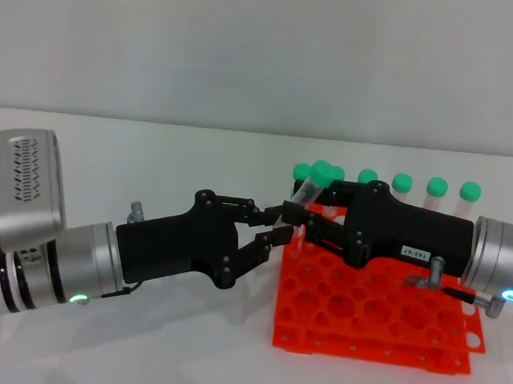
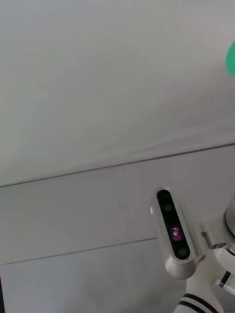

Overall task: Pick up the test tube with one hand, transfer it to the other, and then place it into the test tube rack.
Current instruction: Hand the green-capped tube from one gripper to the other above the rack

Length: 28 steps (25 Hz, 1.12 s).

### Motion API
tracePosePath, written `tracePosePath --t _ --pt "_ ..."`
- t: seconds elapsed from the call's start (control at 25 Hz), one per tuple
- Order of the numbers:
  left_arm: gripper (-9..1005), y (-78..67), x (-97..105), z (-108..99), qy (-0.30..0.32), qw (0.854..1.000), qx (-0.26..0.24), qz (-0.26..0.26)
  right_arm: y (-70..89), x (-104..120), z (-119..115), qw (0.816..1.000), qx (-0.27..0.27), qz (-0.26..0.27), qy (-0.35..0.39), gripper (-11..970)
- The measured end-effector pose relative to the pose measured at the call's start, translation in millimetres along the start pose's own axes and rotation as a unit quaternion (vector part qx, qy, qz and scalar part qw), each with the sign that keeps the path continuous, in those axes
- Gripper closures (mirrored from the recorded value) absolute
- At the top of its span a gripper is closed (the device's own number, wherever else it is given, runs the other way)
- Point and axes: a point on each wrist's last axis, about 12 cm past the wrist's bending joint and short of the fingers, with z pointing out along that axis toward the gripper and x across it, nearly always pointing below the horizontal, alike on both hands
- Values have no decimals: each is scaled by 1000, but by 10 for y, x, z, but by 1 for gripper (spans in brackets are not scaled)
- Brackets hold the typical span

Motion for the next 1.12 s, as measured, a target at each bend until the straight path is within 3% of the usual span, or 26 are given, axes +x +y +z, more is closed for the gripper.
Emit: tracePosePath --t 0.4,0.96,1.12 --pt "711 -12 26 33 6 1000 1 2 5 13 -24 1000 4 -2 -1 688" --pt "697 -42 58 21 -3 1000 -11 -5 21 50 -91 1000 12 -1 -5 754" --pt "582 -67 93 -22 1 1000 -14 -15 16 53 -98 1000 16 -1 -6 753"
